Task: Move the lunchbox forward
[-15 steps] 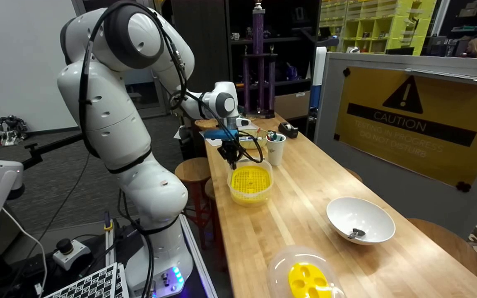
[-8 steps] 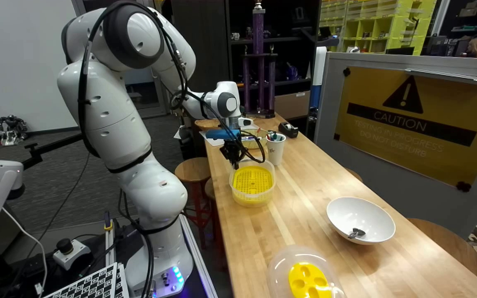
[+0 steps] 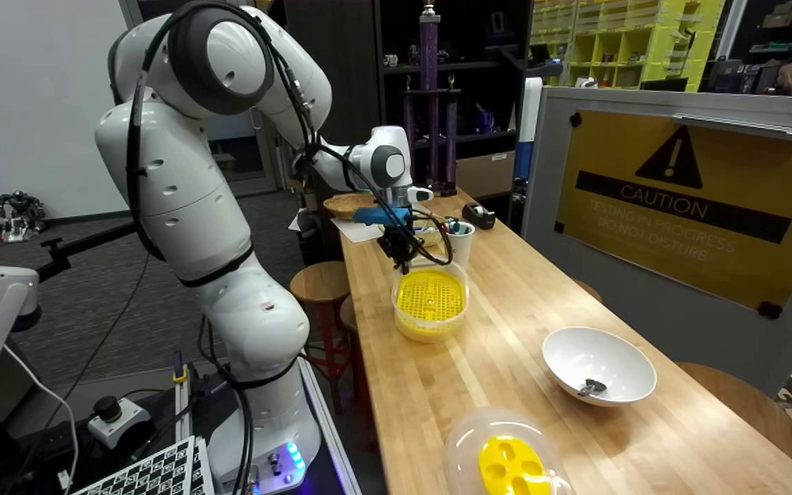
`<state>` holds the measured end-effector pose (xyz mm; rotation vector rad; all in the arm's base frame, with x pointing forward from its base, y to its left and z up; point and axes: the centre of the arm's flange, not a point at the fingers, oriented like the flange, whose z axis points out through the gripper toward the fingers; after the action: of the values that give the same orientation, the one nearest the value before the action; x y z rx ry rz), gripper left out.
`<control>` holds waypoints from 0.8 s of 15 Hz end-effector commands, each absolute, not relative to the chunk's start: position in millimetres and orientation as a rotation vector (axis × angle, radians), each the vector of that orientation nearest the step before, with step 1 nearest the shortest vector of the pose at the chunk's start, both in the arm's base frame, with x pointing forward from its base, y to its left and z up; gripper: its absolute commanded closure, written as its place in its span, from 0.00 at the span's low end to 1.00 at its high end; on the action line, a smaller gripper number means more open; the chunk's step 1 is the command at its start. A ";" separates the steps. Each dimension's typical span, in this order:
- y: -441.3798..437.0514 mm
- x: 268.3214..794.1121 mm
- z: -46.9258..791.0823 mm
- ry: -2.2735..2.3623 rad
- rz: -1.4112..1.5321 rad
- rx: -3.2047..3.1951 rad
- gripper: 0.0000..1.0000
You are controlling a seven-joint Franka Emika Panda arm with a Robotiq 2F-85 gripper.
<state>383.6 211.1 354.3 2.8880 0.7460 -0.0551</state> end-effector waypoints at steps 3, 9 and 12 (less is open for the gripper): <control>200.0 410.2 374.0 0.673 -0.027 2.878 0.98; 191.5 435.6 376.5 0.608 -0.040 2.888 0.98; 189.8 452.1 380.1 0.584 -0.038 2.893 0.98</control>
<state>430.4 188.1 371.3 2.9077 0.6205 -0.0321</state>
